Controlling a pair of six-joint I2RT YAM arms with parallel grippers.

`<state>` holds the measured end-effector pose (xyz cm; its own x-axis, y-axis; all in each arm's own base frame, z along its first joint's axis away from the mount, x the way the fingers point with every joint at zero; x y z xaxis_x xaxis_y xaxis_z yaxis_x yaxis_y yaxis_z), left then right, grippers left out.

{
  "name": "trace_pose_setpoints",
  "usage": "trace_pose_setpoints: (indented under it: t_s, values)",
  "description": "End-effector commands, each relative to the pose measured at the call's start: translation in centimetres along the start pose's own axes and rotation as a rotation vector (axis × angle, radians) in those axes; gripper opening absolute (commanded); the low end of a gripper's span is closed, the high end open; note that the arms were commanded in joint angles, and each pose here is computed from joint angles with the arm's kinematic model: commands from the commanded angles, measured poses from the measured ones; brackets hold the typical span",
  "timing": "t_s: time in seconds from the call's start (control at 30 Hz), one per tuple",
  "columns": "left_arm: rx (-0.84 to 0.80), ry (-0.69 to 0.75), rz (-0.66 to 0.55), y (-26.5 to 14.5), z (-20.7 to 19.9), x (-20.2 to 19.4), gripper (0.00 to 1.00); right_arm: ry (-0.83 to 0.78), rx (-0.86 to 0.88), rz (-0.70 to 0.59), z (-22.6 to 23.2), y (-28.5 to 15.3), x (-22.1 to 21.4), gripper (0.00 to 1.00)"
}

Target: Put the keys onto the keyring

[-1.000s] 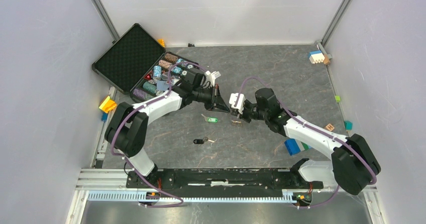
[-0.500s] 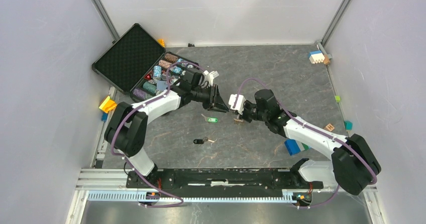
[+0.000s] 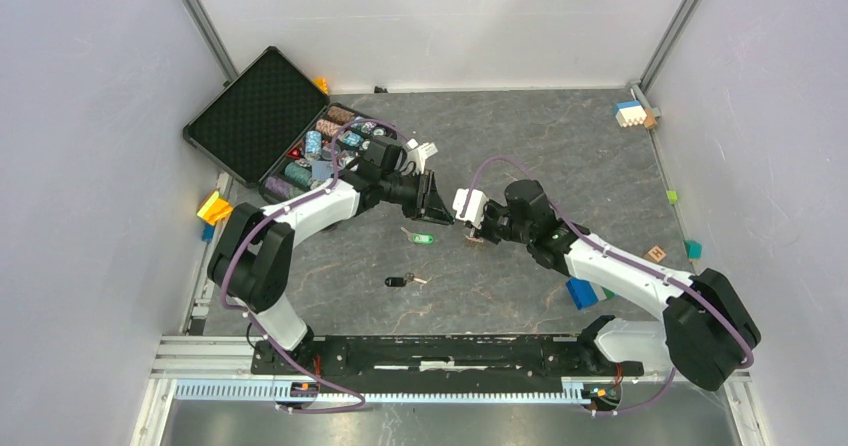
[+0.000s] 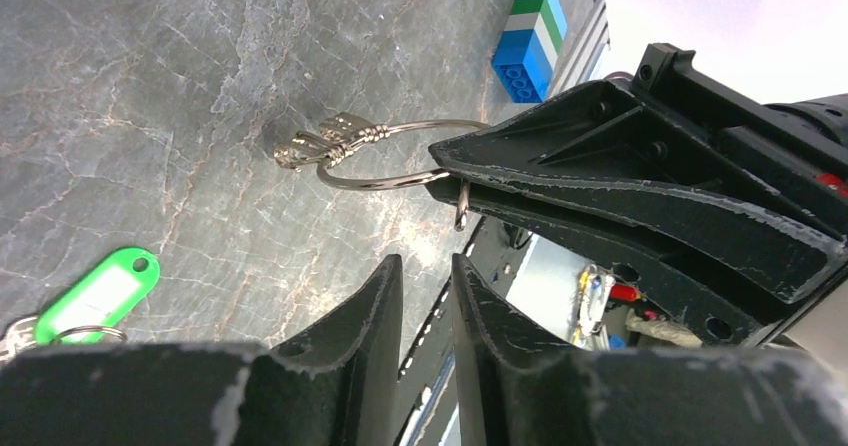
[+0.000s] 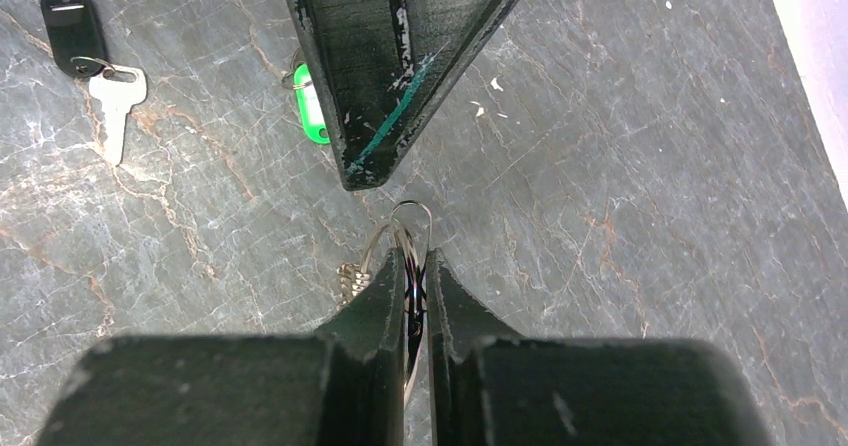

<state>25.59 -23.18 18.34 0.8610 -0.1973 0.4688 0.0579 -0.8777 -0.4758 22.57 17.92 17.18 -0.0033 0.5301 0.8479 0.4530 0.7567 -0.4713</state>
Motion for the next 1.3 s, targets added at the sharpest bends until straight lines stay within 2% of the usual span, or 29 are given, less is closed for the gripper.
trace_pose_setpoints:
  t_s: [0.0,0.17,0.3,0.5,0.67,0.87,1.27]
  values:
    - [0.002,0.176,-0.031,-0.5,-0.1,0.9,0.3,-0.04,-0.081,-0.052,-0.6,-0.5,1.6,0.0]
    - [0.059,0.324,-0.054,-1.1,0.2,1.1,0.3,-0.044,-0.105,-0.053,-0.6,-0.7,1.7,0.0]
    - [0.08,0.41,-0.071,-1.4,0.4,1.2,0.34,-0.047,-0.095,-0.058,-0.4,-0.7,1.8,0.0]
    - [-0.008,0.444,-0.095,-1.2,-0.4,1.8,0.44,-0.054,-0.062,-0.062,-0.2,-0.5,1.7,0.0]
    - [-0.098,0.379,-0.095,-0.7,-0.9,2.2,0.51,-0.055,-0.045,-0.069,0.0,-0.5,1.8,0.0]
    - [-0.145,0.294,-0.093,0.1,-1.0,2.4,0.49,-0.048,-0.031,-0.068,0.1,-0.3,1.7,0.0]
    - [-0.188,0.211,-0.04,1.7,-0.9,1.9,0.35,-0.043,-0.023,-0.067,0.1,-0.2,1.7,0.0]
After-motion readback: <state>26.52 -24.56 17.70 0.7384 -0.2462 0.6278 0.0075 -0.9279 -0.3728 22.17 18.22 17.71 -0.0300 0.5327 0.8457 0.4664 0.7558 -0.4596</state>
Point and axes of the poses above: each gripper's point midway between its finger pads, its own y axis out along the fingers, its own z axis along the line the jaws close on, x = y × z, the point moved 10 cm from there along -y, back along the fingers, and after that the axes turned 8 degrees about y, right-handed, at the moved point
